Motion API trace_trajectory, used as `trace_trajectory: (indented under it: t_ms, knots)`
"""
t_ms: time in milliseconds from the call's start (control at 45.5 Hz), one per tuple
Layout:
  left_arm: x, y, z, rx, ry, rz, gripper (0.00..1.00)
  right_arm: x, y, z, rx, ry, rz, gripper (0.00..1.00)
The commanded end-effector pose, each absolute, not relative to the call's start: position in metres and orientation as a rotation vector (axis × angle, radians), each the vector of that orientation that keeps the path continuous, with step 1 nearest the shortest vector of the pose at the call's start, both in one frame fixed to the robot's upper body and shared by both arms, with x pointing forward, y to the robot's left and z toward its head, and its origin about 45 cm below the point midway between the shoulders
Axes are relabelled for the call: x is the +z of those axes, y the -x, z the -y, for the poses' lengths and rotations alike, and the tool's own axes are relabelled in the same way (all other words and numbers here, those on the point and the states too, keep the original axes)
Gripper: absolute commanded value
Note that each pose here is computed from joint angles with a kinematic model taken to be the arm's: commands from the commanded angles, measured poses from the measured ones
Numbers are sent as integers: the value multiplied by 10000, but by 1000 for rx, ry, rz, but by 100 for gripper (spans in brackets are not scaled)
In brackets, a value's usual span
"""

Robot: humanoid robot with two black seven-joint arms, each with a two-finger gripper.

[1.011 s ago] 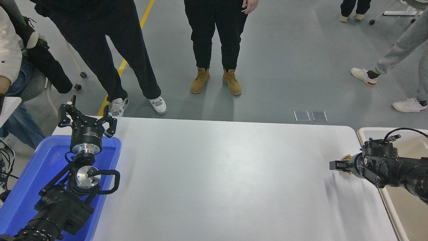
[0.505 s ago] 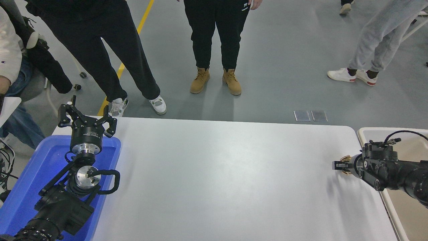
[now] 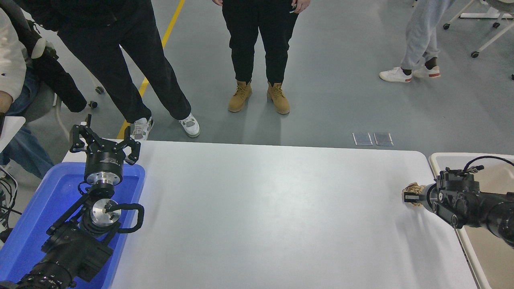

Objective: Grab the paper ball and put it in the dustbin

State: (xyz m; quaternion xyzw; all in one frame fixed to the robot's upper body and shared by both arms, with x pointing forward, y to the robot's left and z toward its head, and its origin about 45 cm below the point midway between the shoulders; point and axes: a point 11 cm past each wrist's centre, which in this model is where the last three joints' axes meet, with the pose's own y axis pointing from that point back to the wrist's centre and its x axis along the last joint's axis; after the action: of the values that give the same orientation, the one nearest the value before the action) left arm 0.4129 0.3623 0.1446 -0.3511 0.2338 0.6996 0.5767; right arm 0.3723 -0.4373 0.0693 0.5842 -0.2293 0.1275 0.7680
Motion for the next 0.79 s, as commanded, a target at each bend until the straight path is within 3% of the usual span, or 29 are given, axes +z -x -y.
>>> trace_trajectory:
  t_ms: [0, 374, 769]
  knots:
    - [1446, -4129, -3623, 1637, 822, -547, 99, 788, -3771, 4430, 271, -1288, 530, 0]
    - [1446, -4129, -3623, 1637, 822, -547, 99, 1236, -3846, 4700, 230, -1336, 575, 0]
    - [1454, -4132, -3617, 1635, 824, -547, 99, 2876, -3955, 4608, 195, -1521, 563, 0]
